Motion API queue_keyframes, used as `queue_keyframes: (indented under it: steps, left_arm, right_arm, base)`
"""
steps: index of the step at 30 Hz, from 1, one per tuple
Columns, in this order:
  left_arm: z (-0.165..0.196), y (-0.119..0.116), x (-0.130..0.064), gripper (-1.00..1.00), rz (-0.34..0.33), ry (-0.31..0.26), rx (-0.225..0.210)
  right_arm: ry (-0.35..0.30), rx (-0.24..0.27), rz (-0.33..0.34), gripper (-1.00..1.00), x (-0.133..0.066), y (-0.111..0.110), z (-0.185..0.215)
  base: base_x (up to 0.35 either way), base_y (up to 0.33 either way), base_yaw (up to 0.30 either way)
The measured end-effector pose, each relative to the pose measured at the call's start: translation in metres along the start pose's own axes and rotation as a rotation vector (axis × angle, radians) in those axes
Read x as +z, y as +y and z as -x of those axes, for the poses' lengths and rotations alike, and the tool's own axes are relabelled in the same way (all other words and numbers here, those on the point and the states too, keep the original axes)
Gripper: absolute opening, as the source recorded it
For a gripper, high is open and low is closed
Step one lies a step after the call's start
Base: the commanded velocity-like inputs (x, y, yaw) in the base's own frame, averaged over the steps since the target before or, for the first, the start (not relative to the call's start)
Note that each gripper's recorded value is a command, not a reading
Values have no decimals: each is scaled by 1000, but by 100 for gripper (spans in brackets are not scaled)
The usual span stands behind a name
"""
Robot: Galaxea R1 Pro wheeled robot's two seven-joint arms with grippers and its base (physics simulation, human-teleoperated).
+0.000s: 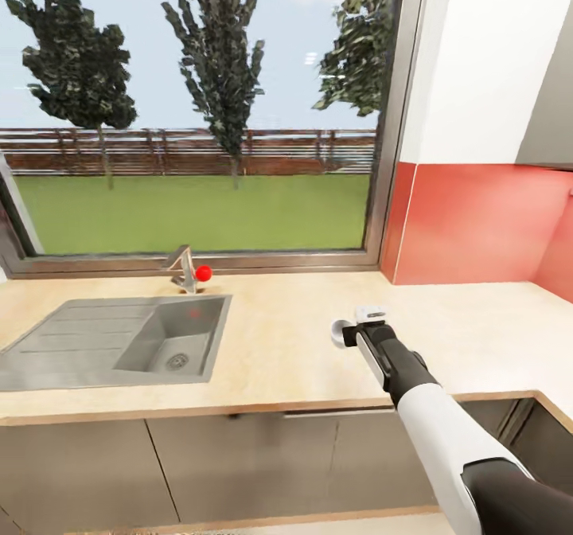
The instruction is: Set up a coffee station on the kitchen countertop: keep the coffee maker on the countertop, move the bottle of coffee from the kitchen shelf to the counter next to the coffee maker, place a paper coffee filter on top of the coffee maker, put the saucer next to the coffee maker with the coffee cup on the saucer, and place the electric kettle next to the coffee maker.
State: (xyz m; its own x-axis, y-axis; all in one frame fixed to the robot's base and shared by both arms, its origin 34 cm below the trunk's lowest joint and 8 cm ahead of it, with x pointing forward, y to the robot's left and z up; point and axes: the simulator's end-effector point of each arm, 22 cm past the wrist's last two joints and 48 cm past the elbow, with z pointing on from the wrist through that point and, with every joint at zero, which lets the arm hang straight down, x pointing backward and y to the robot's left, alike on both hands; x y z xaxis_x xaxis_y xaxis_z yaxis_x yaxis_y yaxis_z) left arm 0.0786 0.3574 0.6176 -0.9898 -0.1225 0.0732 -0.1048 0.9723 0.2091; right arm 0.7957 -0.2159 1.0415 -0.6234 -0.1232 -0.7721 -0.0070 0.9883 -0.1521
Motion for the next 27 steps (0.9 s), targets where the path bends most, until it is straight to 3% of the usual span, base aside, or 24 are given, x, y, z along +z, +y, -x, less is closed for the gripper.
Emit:
queue_keyframes:
  steps: [18,27]
  left_arm:
    - [10,0,0,100,-1,-20,-8]
    - [12,-2,-1,100,-3,-26,-10]
  right_arm:
    - [-12,0,-2,-100,-5,-1,6]
    - [-18,1,-3,-100,-8,-2,9]
  base:
    - [2,307,279]
    - [97,321,279]
